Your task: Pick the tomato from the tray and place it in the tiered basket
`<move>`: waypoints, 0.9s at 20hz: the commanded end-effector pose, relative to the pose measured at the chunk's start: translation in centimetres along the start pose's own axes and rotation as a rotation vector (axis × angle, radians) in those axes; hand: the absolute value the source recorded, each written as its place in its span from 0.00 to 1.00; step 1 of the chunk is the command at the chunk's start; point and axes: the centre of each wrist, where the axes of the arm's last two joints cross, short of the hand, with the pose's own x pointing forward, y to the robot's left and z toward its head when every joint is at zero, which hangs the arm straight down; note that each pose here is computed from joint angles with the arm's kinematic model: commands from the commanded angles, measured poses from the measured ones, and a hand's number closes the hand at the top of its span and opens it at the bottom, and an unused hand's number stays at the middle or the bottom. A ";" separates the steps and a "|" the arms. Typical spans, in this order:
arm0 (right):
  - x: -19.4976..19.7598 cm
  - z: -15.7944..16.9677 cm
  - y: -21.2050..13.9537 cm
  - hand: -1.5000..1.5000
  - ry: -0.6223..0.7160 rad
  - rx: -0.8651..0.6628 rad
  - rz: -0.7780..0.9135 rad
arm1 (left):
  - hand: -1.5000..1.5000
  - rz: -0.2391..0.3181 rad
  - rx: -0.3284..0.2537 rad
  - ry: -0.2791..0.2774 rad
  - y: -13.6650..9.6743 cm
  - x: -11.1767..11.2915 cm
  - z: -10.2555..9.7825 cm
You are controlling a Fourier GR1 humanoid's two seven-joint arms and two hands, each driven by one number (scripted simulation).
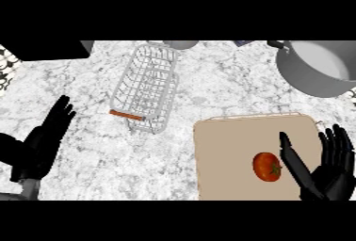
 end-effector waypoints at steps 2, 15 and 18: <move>0.8 4.4 -4.0 0.00 -0.040 -0.126 0.231 | 0.50 0.016 -0.041 0.012 -1.0 -0.1 -0.8; 4.3 8.4 -13.4 0.00 0.340 0.380 0.760 | 0.50 -0.004 -0.102 -0.018 -1.0 1.5 -1.3; 6.9 8.7 -12.1 0.00 0.381 0.396 0.777 | 0.50 0.004 -0.097 -0.009 -1.2 0.7 -1.6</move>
